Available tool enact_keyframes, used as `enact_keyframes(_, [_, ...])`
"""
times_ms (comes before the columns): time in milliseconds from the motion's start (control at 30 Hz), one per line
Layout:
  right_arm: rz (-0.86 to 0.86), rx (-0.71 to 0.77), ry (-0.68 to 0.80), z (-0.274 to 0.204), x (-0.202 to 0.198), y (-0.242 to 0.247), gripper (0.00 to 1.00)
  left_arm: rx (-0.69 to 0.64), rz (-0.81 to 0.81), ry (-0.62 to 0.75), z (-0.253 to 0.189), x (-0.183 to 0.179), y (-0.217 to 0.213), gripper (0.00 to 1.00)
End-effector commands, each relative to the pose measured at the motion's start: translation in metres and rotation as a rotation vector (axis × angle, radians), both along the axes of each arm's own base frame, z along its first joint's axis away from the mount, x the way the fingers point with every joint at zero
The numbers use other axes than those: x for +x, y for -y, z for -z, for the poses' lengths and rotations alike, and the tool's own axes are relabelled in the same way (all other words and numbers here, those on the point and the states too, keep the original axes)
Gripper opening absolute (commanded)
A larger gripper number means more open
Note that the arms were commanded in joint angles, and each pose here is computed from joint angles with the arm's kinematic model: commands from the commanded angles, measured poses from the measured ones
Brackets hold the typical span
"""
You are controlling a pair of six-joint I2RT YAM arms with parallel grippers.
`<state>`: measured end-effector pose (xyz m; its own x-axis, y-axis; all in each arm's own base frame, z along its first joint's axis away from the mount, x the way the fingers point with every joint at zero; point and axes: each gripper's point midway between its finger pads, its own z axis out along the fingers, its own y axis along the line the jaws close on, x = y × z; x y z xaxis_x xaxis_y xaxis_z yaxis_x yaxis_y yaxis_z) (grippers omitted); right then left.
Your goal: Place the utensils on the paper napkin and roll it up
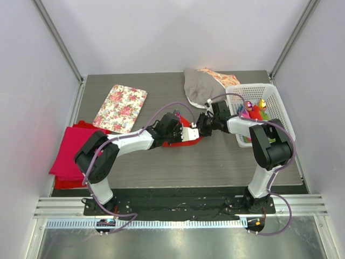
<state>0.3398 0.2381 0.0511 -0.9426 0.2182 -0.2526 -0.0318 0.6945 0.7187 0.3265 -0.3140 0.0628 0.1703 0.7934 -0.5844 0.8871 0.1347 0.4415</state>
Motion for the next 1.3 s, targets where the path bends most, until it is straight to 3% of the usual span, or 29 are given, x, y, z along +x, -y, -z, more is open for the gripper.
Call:
enact_keyframes(0, [-0.045, 0.033, 0.027, -0.014, -0.010, -0.009, 0.17, -0.049, -0.047, 0.048, -0.006, 0.015, 0.005, 0.01])
enact_keyframes(1267, [-0.075, 0.038, -0.014, -0.003, -0.017, -0.034, 0.18, -0.081, -0.138, 0.106, 0.008, 0.032, 0.002, 0.02])
